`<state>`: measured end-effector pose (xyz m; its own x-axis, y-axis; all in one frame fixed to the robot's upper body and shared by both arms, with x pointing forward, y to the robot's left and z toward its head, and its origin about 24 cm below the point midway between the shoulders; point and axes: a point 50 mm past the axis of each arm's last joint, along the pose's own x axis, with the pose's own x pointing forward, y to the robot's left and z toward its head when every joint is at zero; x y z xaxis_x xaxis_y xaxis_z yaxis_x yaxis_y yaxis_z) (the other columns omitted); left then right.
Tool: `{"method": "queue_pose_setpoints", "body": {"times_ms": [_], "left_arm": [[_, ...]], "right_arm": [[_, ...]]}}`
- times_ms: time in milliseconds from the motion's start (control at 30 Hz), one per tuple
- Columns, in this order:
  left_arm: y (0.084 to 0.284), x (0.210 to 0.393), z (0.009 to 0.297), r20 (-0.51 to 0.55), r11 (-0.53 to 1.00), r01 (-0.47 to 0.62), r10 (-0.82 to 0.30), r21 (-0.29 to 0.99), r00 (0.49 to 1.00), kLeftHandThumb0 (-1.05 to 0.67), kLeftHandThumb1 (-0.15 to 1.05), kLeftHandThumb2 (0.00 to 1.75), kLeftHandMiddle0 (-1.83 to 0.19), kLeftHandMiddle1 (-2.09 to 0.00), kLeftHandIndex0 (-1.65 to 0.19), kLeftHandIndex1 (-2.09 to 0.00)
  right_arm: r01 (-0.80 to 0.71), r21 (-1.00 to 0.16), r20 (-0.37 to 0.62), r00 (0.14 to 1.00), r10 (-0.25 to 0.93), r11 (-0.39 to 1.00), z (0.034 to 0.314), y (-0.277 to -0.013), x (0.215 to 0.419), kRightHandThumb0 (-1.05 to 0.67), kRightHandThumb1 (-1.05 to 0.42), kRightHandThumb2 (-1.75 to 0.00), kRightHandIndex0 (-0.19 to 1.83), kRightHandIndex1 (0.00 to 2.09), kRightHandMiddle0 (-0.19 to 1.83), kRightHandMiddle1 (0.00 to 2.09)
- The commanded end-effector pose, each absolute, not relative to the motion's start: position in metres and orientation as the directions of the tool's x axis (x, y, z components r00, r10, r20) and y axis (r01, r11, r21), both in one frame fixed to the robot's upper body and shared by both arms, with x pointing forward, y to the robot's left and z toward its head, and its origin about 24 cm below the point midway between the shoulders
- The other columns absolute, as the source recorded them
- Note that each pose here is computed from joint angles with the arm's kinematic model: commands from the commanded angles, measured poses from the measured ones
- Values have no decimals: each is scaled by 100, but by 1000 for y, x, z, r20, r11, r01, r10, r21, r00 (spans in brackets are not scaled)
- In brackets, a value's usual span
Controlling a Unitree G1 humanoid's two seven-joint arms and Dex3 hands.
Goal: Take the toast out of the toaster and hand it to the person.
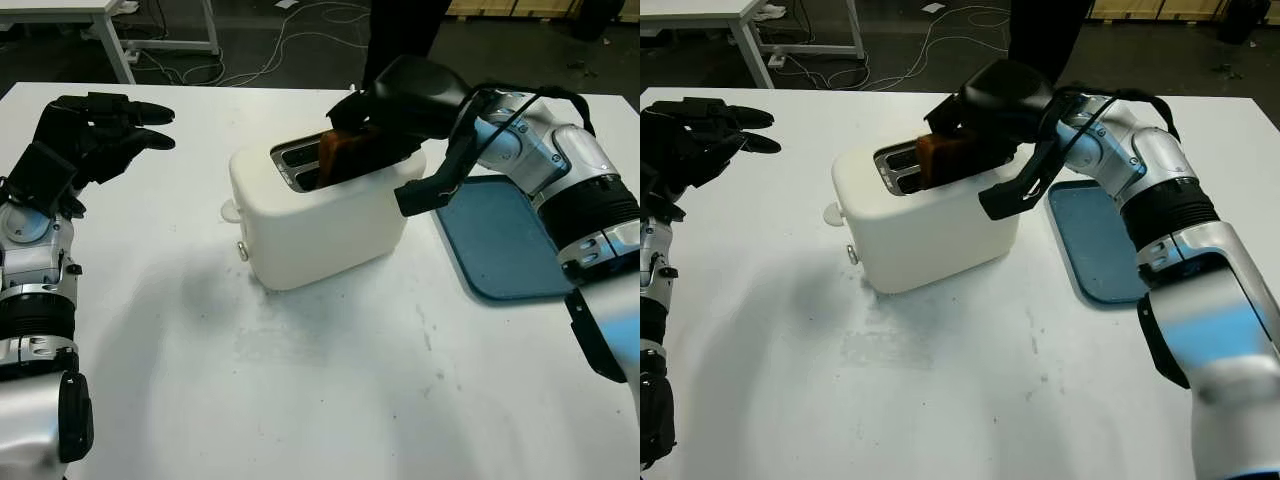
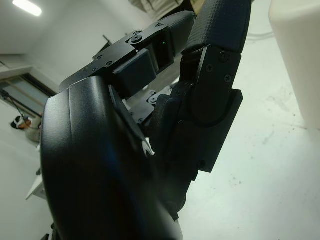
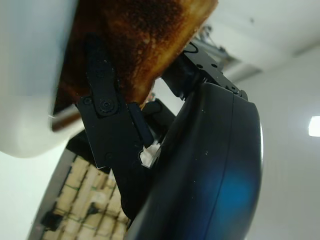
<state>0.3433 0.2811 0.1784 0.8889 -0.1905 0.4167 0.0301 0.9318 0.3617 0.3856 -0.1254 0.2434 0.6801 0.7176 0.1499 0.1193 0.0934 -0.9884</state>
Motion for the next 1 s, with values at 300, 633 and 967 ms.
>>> {"method": "queue_pose_setpoints", "body": {"times_ms": [300,633,967], "left_arm": [[282,341,171,398,931,21,-177,366,900,-105,92,9,-110,-38,-120,-6],[282,341,171,389,931,23,-174,364,904,-105,92,9,-110,-39,-120,-6],[282,341,169,393,933,18,-169,358,904,-105,92,10,-110,-39,-120,-6]], "right_arm": [[-74,-563,416,835,360,823,331,-185,406,-57,-92,-32,105,175,85,174],[-22,-272,324,939,113,962,316,-222,414,-46,-92,-32,106,175,78,175],[261,-198,78,965,-250,945,238,-240,423,-30,-92,-35,75,175,40,166]]}}
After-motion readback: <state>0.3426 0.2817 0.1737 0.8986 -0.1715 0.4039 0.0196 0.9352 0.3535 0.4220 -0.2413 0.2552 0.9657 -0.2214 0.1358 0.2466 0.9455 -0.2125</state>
